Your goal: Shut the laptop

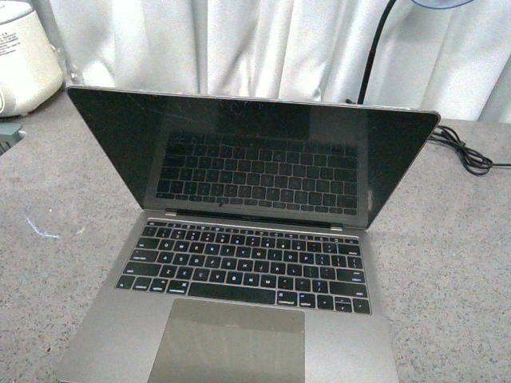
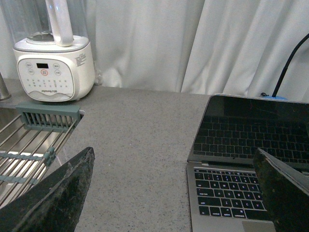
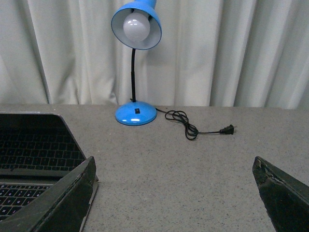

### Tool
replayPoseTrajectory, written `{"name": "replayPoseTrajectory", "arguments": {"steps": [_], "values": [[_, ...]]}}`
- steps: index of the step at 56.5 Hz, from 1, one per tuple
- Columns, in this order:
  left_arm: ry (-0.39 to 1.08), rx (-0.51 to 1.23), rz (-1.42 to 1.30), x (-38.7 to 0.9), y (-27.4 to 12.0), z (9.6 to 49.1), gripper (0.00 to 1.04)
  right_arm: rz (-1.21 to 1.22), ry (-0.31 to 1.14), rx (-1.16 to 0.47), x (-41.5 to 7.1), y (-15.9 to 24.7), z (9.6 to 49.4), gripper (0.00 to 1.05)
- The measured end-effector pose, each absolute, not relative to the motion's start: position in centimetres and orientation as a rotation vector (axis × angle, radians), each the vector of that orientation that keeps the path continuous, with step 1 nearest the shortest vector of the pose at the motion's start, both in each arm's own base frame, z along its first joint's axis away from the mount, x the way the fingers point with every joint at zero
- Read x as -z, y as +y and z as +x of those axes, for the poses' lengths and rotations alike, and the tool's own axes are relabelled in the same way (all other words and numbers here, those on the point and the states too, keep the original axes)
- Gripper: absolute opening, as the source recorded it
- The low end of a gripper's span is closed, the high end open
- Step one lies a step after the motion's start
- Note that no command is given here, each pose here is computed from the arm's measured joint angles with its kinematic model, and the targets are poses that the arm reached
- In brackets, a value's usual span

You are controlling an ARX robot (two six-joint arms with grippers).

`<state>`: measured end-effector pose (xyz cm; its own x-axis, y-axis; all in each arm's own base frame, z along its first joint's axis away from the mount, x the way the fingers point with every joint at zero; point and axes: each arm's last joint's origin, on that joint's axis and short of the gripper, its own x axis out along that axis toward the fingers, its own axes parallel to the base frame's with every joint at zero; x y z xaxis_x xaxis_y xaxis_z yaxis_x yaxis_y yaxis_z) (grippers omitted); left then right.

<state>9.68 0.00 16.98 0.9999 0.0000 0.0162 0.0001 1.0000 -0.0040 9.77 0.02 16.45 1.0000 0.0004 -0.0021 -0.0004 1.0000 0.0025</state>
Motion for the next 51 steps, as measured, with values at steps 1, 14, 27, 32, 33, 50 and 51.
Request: {"name": "replayPoseTrajectory", "arguments": {"steps": [1,14,27,32,33,50,51], "values": [[-0.016,0.000,-0.004,-16.98,0.00,9.68,0.98,0.002,0.002,0.000,-16.45,0.02,9.77,0.95],[-0.016,0.000,-0.004,-16.98,0.00,9.68,0.98,0.002,0.002,0.000,-16.45,0.02,9.77,0.95],[-0.016,0.000,-0.004,-16.98,0.00,9.68,0.98,0.002,0.002,0.000,-16.45,0.01,9.77,0.95],[-0.016,0.000,-0.004,-16.98,0.00,9.68,0.98,0.002,0.002,0.000,-16.45,0.02,9.77,0.95],[-0.016,0.000,-0.004,-16.98,0.00,9.68,0.98,0.002,0.002,0.000,-16.45,0.02,9.77,0.95],[-0.016,0.000,-0.004,-16.98,0.00,9.68,0.98,0.002,0.002,0.000,-16.45,0.02,9.77,0.95],[-0.016,0.000,-0.004,-16.98,0.00,9.68,0.98,0.002,0.002,0.000,-16.45,0.02,9.77,0.95]]}}
